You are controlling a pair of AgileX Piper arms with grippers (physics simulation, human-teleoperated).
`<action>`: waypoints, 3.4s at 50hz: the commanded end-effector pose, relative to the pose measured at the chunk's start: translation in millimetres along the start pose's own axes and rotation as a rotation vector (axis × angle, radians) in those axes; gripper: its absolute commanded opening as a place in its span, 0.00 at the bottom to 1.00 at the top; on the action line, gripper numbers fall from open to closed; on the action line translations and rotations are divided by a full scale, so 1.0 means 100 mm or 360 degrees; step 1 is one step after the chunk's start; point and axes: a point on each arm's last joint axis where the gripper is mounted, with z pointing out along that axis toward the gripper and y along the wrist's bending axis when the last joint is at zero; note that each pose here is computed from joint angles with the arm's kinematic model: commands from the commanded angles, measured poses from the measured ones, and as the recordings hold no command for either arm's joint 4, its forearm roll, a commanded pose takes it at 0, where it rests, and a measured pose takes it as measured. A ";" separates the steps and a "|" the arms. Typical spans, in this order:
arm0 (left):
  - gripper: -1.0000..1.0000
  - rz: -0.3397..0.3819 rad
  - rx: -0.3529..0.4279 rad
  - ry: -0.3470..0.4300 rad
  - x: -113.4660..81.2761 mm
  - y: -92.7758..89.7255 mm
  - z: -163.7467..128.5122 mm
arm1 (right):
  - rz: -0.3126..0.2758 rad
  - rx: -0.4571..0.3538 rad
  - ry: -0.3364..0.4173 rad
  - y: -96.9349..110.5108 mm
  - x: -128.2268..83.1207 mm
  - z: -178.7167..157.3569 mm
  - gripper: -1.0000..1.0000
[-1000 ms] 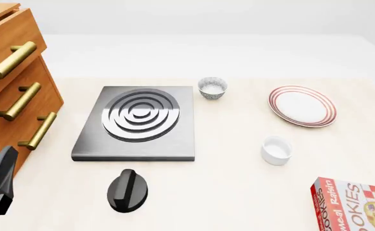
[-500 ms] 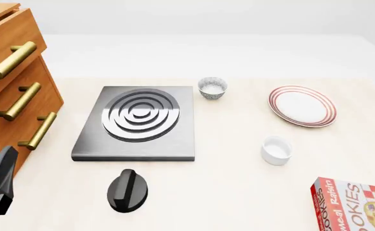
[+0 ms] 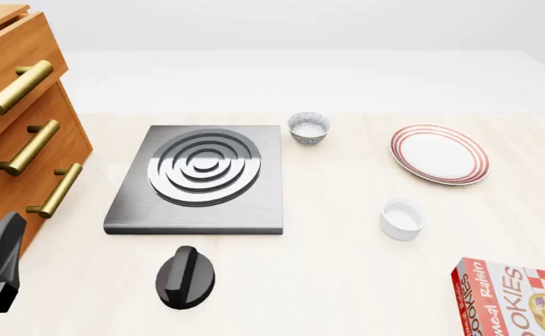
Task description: Pick the akita bowl next to the cookies box and place it on the plate.
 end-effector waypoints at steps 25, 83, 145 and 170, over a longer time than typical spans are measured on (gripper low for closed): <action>1.00 0.0000 0.0000 0.0000 0.00 0.00 0.00 | -0.0049 -0.0005 0.0059 0.00 0.07 0.13 0.00; 1.00 0.0000 0.0000 0.0000 0.00 0.00 0.00 | -0.0085 -0.0224 -0.0251 0.84 -0.35 -2.02 0.00; 1.00 0.0000 0.0000 0.0000 0.00 0.00 0.00 | 0.0326 -0.0591 -0.0112 2.03 0.14 -1.94 0.00; 1.00 0.0000 0.0000 0.0000 0.00 0.00 0.00 | 0.0247 -0.0755 -0.0128 2.55 0.38 -1.83 0.00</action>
